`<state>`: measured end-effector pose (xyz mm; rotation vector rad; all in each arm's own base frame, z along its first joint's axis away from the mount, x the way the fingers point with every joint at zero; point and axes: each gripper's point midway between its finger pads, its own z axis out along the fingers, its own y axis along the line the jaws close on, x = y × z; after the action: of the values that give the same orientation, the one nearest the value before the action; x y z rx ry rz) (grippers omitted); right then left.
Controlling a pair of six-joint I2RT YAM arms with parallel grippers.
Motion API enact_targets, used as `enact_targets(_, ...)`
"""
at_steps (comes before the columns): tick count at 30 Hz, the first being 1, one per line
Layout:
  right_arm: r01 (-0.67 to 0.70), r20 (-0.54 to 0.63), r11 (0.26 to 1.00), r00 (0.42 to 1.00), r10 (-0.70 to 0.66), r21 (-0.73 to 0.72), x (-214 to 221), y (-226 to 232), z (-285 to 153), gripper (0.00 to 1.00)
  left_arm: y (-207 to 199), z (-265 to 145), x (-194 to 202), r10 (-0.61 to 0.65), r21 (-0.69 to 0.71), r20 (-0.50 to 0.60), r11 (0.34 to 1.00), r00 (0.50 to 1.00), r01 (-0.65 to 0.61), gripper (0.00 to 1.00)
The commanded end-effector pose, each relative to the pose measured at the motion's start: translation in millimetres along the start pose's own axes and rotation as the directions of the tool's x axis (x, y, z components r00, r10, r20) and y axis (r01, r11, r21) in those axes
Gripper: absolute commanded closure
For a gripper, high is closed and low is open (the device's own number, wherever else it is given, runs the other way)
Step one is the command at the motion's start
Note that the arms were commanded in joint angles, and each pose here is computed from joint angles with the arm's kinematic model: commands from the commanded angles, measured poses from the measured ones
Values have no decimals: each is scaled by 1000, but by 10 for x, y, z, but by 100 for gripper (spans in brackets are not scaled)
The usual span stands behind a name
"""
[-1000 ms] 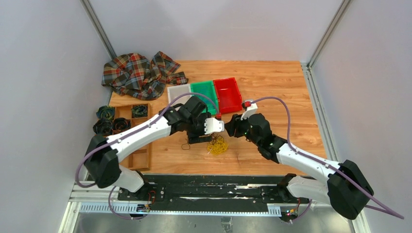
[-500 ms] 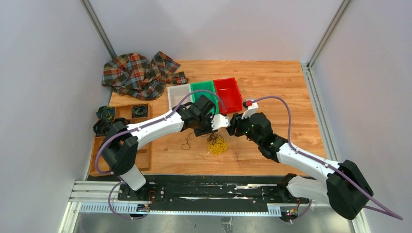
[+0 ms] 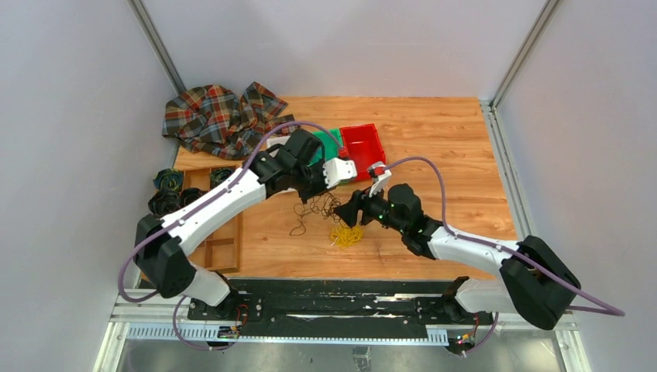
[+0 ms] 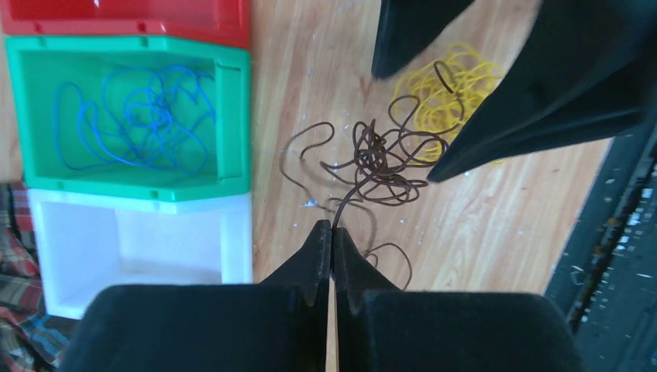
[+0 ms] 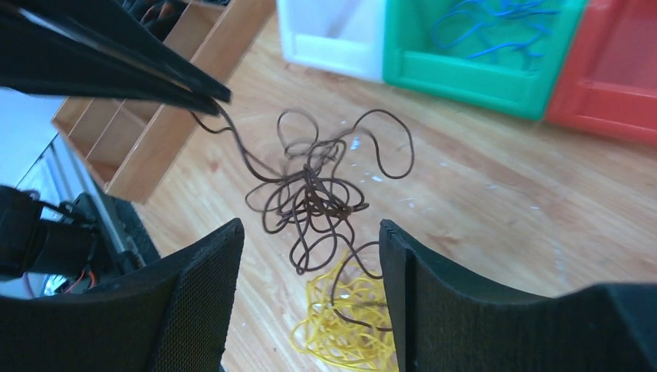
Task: Untangle the cables
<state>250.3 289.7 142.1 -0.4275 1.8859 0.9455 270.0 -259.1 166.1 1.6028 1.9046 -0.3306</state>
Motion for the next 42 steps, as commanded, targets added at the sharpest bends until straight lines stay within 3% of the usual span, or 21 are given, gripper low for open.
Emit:
enact_targets(1, 63, 63, 991, 996, -56, -119, -175, 387, 146, 35, -243, -405, -219, -36, 91, 80, 995, 996, 29, 99)
enact_targets(8, 51, 88, 997, 995, -45, -60, -339, 375, 306, 39, -435, -911, -381, -9, 173, 108, 985, 994, -10, 99)
enact_targets(14, 29, 39, 1000, 999, -29, 4, -187, 241, 292, 57, -464, -1258, -403, 38, 136, 124, 989, 992, -55, 99)
enact_targets(22, 18, 4, 984, 1000, -19, 175, 136, -170, 88, 70, -230, -1724, -412, 177, -45, 99, 984, 979, -174, 99)
enact_targets(32, 42, -48, 937, 998, -27, 347, 389, -543, -258, 86, 127, -2119, -527, 299, -247, 50, 928, 953, -278, 100)
enact_targets(38, 64, 31, 930, 996, -81, 361, 4, -459, -426, 83, 94, -2099, -517, 303, -233, 56, 931, 951, -282, 99)
enact_targets(42, 63, 88, 902, 990, -111, 426, -253, -502, -631, 90, 140, -2005, -405, 308, -228, -3, 926, 952, -300, 99)
